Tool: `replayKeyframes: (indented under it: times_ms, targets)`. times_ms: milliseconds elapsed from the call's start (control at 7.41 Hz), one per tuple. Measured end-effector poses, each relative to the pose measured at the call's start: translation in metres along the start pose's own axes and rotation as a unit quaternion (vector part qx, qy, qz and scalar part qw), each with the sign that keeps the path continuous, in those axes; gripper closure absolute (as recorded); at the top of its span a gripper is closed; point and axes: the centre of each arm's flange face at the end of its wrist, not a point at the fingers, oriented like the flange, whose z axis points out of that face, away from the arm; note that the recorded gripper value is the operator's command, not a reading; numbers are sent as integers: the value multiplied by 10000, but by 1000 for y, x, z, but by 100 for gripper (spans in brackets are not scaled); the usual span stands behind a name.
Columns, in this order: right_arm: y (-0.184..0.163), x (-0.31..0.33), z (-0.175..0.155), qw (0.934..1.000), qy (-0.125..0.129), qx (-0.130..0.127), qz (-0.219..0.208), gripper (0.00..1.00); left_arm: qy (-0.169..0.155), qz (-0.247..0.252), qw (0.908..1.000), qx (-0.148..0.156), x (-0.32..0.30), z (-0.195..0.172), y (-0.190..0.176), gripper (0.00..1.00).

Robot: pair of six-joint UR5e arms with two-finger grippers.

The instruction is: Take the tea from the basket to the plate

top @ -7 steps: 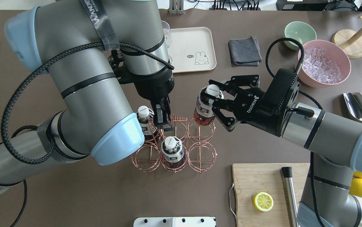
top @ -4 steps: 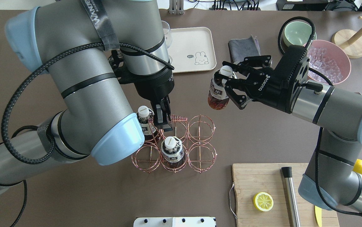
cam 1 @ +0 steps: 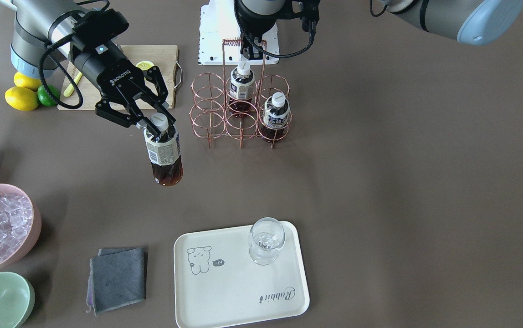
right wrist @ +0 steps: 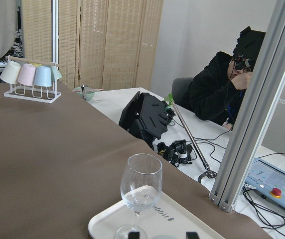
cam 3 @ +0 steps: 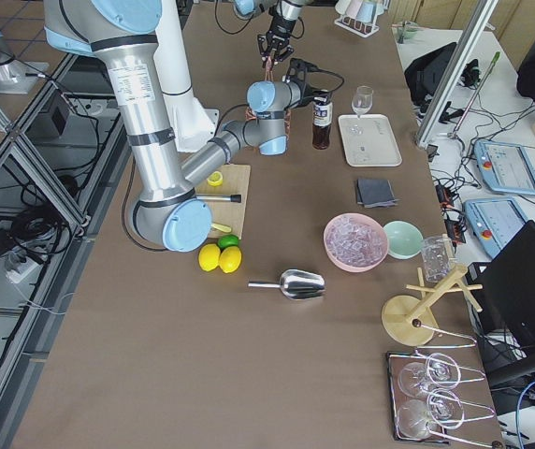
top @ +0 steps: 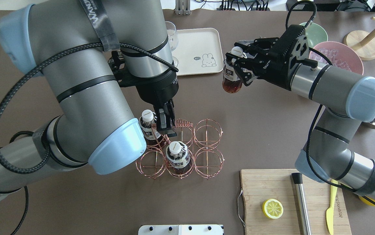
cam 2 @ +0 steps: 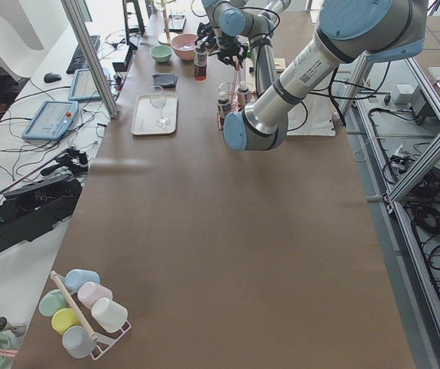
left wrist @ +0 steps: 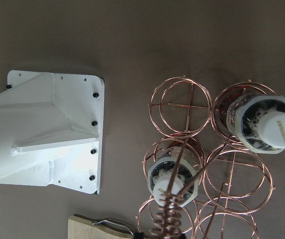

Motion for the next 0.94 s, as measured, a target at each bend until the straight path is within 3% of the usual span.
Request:
replayKeyframes:
  times_ms: [675, 945]
  targets:
    - [6, 72, 103, 9970, 502, 213, 540, 100, 267, -428, 9983, 300, -27, -58, -30, 100]
    - [-12, 101, 153, 9933, 771, 202, 839, 100, 401, -381, 9964, 641, -9, -73, -53, 100]
